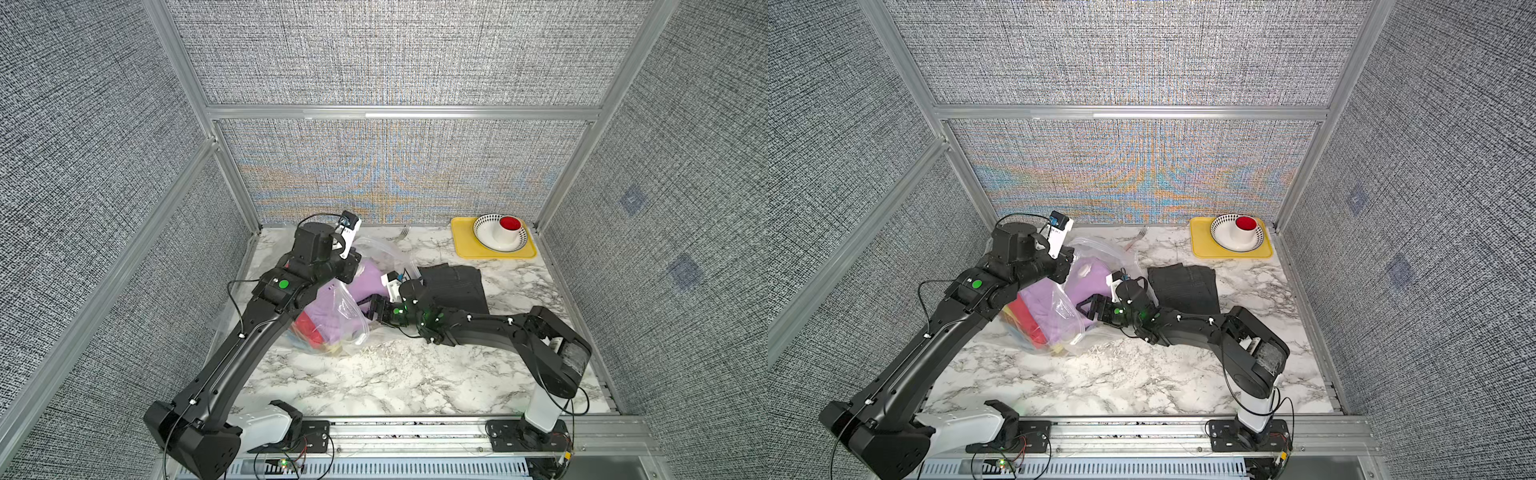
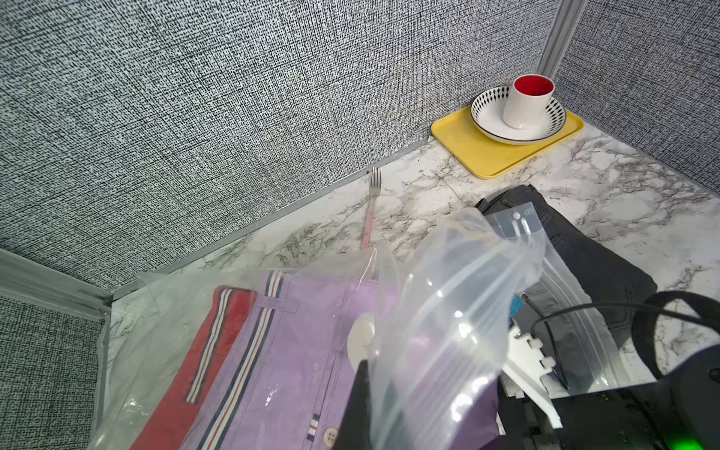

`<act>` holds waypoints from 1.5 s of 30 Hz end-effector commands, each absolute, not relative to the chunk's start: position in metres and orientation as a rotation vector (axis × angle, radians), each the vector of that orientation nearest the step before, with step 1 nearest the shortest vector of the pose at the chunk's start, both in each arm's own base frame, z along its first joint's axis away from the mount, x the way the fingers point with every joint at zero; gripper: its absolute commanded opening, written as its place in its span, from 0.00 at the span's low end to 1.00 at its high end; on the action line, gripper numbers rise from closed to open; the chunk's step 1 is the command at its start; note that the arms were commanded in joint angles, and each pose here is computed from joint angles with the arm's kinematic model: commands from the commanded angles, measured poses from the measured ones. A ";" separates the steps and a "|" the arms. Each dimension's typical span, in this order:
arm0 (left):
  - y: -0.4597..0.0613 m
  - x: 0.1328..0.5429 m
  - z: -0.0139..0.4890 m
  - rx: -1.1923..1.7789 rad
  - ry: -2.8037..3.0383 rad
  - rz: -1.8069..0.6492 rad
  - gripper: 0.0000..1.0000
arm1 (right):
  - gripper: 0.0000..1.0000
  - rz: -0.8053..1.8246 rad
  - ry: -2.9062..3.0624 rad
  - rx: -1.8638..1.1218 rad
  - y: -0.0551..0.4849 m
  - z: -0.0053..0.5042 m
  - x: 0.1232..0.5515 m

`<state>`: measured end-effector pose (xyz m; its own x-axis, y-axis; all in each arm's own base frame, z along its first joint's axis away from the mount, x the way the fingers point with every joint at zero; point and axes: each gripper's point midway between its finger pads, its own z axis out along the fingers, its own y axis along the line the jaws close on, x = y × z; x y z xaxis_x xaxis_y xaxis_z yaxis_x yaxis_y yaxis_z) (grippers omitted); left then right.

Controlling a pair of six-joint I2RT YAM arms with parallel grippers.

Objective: Take the trousers out of the vacuum bag
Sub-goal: Take out the trousers from the vacuum bag.

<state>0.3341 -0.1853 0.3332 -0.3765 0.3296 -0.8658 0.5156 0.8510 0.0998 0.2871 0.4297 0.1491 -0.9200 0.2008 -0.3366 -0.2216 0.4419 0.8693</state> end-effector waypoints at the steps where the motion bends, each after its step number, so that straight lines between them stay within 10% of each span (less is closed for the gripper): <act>1: -0.189 0.342 0.345 0.591 1.941 -0.244 0.00 | 0.83 1.508 2.234 -0.008 0.436 0.164 0.295; 15: -0.187 0.342 0.341 0.586 1.952 -0.229 0.00 | 0.00 1.483 2.187 -0.012 0.433 0.176 0.299; 45: -0.219 0.305 0.275 0.762 2.017 -0.508 0.00 | 0.00 0.756 2.028 -0.257 0.338 0.265 0.315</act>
